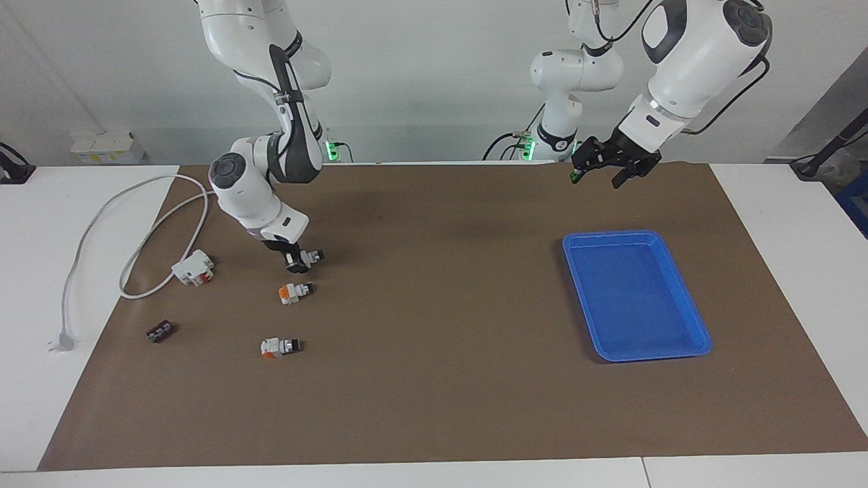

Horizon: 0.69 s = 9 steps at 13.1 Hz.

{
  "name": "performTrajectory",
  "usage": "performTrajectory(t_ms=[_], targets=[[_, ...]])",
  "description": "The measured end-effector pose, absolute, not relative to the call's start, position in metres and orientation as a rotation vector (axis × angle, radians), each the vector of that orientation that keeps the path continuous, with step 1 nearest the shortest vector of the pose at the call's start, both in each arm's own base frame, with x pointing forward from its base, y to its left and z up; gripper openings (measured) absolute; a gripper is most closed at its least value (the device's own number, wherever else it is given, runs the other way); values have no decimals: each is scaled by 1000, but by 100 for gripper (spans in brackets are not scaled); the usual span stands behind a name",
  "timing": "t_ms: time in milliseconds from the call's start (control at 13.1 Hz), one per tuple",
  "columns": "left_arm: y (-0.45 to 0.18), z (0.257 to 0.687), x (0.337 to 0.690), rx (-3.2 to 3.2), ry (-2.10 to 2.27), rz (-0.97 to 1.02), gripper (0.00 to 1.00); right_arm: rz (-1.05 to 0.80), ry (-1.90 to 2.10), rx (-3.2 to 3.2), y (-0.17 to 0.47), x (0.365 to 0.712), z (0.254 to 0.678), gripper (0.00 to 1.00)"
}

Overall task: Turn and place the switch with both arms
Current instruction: 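Grasp the orange switch with the right gripper while the left gripper advances, then carry the switch toward the left gripper while the left gripper approaches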

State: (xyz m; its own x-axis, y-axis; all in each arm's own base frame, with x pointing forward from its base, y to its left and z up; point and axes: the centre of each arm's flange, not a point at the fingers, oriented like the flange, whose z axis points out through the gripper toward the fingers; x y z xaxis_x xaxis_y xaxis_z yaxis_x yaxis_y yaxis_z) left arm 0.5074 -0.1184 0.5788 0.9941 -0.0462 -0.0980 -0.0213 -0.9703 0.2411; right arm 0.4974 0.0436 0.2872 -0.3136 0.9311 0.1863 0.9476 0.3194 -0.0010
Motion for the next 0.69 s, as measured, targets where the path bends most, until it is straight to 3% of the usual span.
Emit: performTrajectory(t_ms=[306,690], targets=[[-128,575,500,2833,-48,-179,100,-254,-2344,-1734,60,496,322,41],[-155,563,483,2682,-28,-236,95,-393,-2339,-1740,123,482,402,41]])
